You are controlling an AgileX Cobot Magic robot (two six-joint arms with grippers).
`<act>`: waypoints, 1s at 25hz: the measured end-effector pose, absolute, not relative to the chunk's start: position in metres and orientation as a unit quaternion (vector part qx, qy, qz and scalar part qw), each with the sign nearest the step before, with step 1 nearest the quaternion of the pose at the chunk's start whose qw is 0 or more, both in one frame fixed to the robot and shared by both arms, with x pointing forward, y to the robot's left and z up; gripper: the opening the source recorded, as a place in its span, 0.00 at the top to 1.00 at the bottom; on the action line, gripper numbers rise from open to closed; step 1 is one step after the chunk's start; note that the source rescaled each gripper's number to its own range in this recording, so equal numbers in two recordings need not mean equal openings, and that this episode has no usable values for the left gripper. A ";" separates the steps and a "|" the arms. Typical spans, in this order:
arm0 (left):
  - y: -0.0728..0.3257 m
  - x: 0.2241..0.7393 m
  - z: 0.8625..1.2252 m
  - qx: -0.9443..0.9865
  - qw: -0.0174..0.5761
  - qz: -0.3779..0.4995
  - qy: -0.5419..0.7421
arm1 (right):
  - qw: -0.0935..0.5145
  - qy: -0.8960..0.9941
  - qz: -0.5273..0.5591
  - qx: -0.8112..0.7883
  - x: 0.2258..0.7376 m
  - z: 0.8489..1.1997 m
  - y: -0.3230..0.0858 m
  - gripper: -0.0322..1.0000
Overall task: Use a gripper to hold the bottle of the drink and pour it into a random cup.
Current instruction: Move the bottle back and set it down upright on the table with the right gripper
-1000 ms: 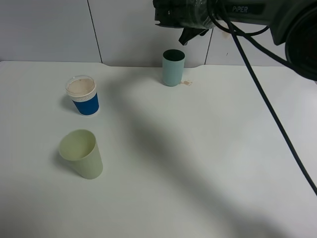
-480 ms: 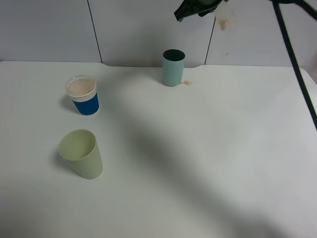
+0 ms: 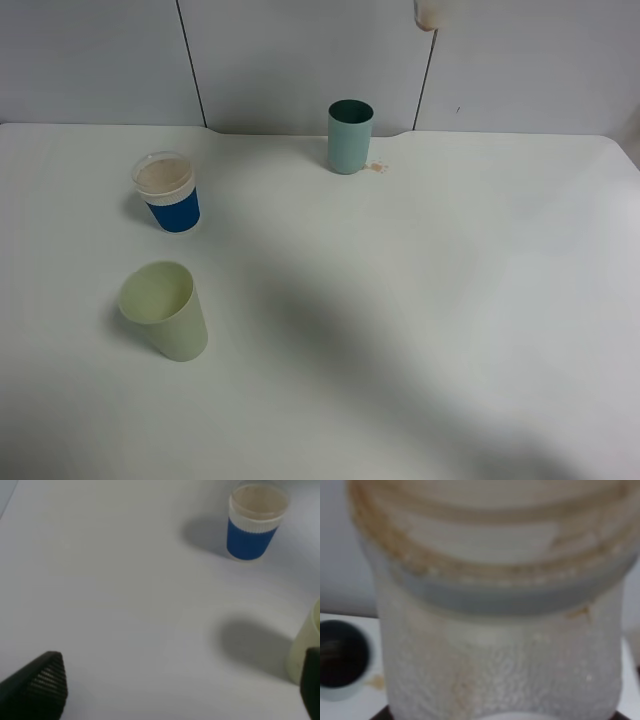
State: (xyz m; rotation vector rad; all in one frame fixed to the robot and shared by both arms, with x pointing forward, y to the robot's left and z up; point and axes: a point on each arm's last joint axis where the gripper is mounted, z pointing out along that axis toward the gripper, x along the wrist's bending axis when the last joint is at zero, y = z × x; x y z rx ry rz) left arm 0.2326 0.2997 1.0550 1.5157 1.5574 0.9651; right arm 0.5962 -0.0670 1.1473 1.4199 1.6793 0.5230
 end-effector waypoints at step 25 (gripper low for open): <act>0.300 0.233 1.055 0.592 0.373 0.376 0.608 | 0.252 0.822 0.385 0.335 0.565 1.057 -0.020 0.97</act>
